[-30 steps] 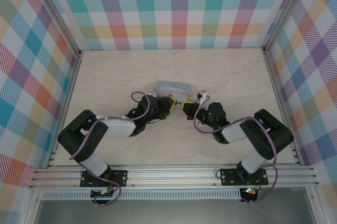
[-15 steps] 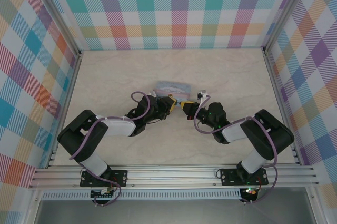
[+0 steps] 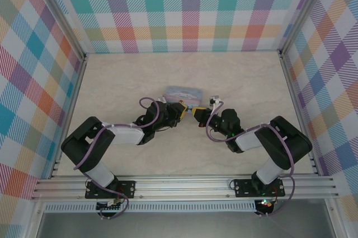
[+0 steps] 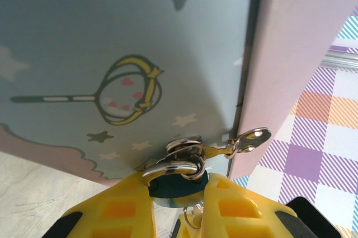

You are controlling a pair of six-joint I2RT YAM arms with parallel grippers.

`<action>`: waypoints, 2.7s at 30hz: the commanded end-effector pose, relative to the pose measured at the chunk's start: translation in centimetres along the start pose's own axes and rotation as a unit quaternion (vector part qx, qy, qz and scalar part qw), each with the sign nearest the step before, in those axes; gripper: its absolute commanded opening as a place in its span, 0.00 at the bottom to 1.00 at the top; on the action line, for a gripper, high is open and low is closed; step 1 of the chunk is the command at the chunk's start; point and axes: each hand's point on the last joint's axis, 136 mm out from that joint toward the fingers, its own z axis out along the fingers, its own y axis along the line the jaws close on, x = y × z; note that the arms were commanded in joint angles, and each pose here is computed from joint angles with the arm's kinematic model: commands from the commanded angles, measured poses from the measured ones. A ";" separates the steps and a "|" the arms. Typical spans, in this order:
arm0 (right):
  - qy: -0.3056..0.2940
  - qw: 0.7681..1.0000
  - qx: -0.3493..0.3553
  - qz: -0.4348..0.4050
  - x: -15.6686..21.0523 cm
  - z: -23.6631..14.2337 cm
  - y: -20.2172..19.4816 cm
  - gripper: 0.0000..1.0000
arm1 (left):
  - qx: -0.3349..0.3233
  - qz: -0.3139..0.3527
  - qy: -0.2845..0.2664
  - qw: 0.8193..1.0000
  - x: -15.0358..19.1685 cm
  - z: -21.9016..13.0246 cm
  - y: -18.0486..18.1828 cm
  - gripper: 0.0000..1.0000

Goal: Unlock a padlock with a key

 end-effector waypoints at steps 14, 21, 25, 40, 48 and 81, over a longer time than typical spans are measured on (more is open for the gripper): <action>0.001 1.000 -0.021 -0.007 0.6 1.2 -0.4 0.04 | 0.066 0.012 0.023 0.997 1.5 -0.9 -4.3 0.00; 0.003 0.999 -0.020 -0.030 0.3 1.1 -0.3 0.04 | 0.040 0.034 0.044 0.998 2.2 -1.0 -3.1 0.00; 0.007 0.999 -0.022 -0.043 0.1 1.1 0.1 0.04 | 0.019 0.052 0.050 0.997 2.4 -1.1 -2.2 0.00; 0.020 0.997 -0.059 -0.042 0.6 1.9 1.0 0.03 | 0.016 0.055 0.056 0.997 2.6 -0.7 -2.1 0.00; 0.027 0.995 -0.092 0.001 1.0 2.7 1.8 0.03 | -0.001 0.062 0.058 0.996 2.5 0.0 -0.6 0.00; 0.078 0.974 0.054 0.205 8.9 0.7 -2.3 0.00 | -0.063 0.069 -0.027 0.995 -0.8 -4.0 4.6 0.79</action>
